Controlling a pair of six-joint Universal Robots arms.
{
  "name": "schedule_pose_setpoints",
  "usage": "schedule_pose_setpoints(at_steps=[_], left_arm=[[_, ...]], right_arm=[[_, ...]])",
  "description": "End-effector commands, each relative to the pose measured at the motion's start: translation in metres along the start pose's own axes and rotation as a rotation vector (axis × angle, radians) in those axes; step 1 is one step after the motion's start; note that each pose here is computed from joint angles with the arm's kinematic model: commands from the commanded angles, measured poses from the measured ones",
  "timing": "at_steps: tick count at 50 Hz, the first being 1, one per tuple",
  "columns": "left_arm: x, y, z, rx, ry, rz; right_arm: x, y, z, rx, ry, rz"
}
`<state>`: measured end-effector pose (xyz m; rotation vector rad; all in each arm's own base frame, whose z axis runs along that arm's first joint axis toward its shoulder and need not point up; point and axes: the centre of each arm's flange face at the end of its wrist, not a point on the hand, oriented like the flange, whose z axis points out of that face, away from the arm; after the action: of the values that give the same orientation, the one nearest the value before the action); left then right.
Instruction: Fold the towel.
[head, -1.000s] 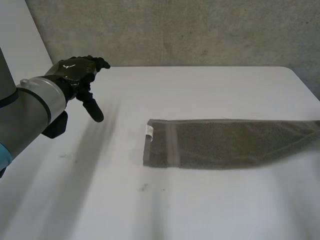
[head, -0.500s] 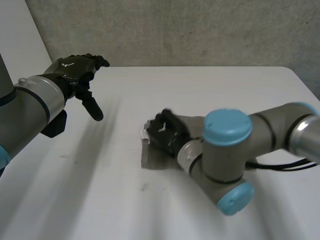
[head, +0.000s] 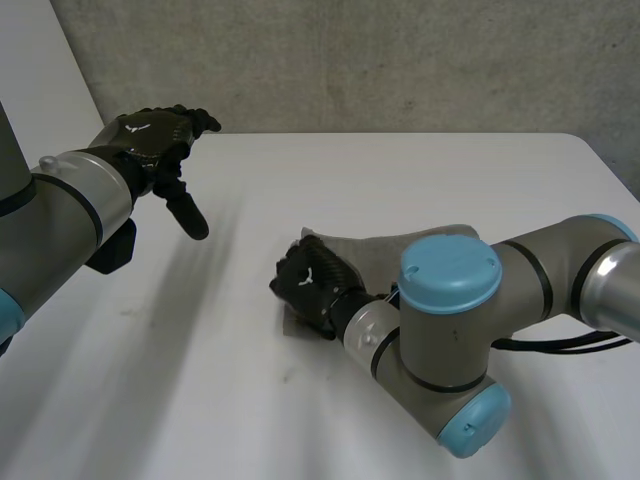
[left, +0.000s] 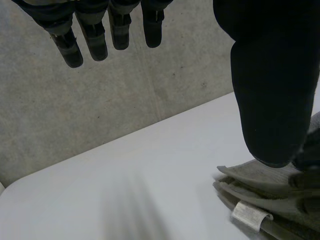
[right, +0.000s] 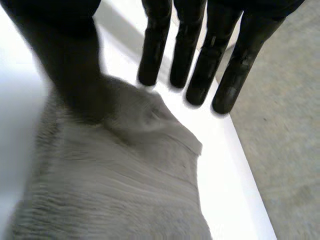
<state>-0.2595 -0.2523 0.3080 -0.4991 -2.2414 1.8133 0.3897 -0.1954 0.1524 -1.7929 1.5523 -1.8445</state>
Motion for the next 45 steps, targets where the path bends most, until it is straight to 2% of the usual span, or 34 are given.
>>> schedule_pose_setpoints(at_steps=[1,7,11,14,19,23,34,41,43,44,45], left_arm=[[0.001,0.001,0.0,0.0,0.002,0.001],[0.001,0.001,0.0,0.0,0.002,0.001],[0.001,0.001,0.001,0.002,0.002,0.0],[0.001,0.001,0.001,0.005,0.004,0.001],[0.004,0.005,0.002,-0.007,0.009,0.001],[0.006,0.007,0.002,-0.013,0.015,0.001],[0.008,0.006,0.0,-0.01,0.019,0.002],[0.008,0.004,-0.001,-0.002,0.022,0.002],[0.008,0.004,-0.001,-0.002,0.022,0.002],[0.008,0.004,-0.001,-0.002,0.022,0.002],[0.008,0.004,-0.001,-0.002,0.022,0.002]], right_arm=[[0.01,0.007,-0.003,-0.041,0.043,0.06],[0.045,0.01,-0.024,-0.091,0.168,0.209],[0.082,0.043,-0.05,-0.188,0.289,0.366],[0.086,0.064,-0.064,-0.251,0.312,0.427],[0.082,0.099,-0.082,-0.374,0.321,0.446],[0.077,0.122,-0.093,-0.463,0.315,0.4],[0.089,0.146,-0.092,-0.498,0.375,0.283],[0.115,0.125,-0.08,-0.417,0.439,0.089],[0.098,0.089,-0.061,-0.312,0.381,-0.019],[0.098,0.089,-0.061,-0.312,0.381,-0.019],[0.082,0.064,-0.05,-0.234,0.341,-0.08]])
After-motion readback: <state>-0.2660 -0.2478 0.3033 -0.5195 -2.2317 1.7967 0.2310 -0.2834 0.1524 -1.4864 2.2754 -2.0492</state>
